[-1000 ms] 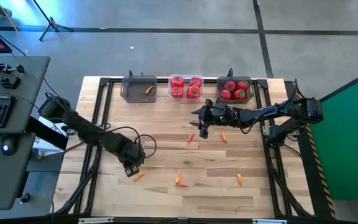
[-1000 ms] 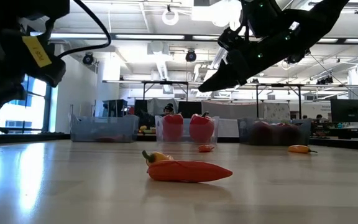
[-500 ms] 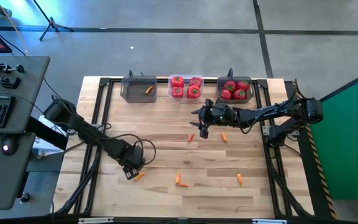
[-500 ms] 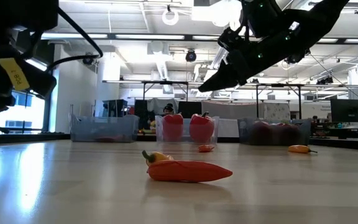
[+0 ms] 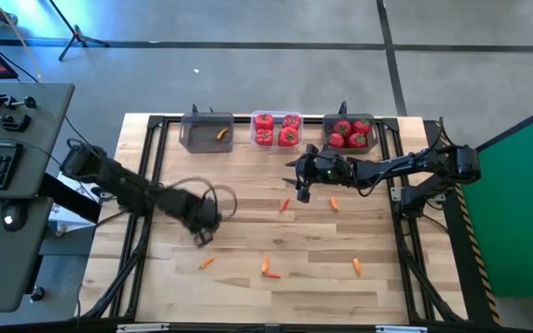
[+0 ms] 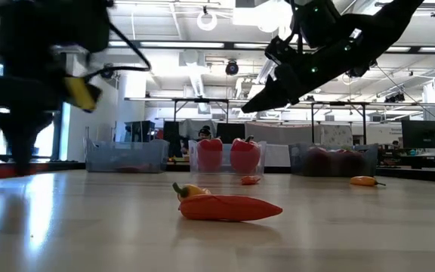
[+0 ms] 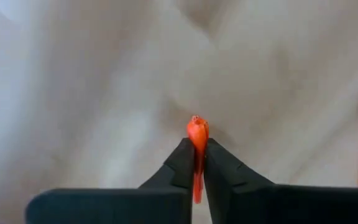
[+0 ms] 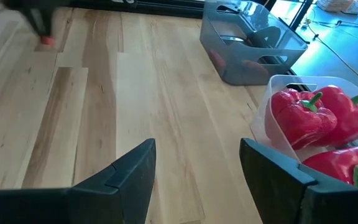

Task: Sort produce into baskets
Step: Put the orange chili pepper into the left black bin

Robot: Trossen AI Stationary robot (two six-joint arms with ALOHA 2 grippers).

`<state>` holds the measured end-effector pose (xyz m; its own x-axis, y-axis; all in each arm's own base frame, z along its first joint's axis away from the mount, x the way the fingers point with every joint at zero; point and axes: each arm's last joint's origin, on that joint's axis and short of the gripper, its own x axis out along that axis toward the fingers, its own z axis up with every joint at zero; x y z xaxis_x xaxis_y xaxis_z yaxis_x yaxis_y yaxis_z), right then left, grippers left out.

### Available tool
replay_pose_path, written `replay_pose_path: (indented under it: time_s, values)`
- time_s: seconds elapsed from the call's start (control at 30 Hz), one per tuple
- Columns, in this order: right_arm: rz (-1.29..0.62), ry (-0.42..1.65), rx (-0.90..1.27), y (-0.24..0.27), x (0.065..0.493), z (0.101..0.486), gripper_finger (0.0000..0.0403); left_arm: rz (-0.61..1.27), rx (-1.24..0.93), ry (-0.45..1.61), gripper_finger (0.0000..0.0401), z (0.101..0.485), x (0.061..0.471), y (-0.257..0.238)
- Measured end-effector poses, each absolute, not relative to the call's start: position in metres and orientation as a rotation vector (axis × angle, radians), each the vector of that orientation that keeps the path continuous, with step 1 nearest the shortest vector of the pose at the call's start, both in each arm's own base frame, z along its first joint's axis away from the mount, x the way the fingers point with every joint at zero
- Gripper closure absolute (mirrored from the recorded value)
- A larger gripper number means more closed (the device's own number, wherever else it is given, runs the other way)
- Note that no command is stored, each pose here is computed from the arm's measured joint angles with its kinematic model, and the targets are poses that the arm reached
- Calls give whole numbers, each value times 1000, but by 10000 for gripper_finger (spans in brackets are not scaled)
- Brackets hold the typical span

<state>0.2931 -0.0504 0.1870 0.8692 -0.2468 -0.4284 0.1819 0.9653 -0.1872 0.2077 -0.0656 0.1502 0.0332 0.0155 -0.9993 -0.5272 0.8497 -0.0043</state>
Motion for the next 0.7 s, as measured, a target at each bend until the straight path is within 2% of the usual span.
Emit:
replay_pose_path:
  time_s: [0.23, 0.53, 0.7]
  values:
    - [-243, 466, -136, -55, 292, 187, 179, 610, -363, 1351, 395, 167, 220, 22]
    - [-272, 464, -107, -63, 291, 187, 179, 779, -265, 1121, 394, 231, 230, 130]
    - [-284, 463, -102, -65, 290, 187, 179, 869, -227, 1050, 394, 251, 222, 183]
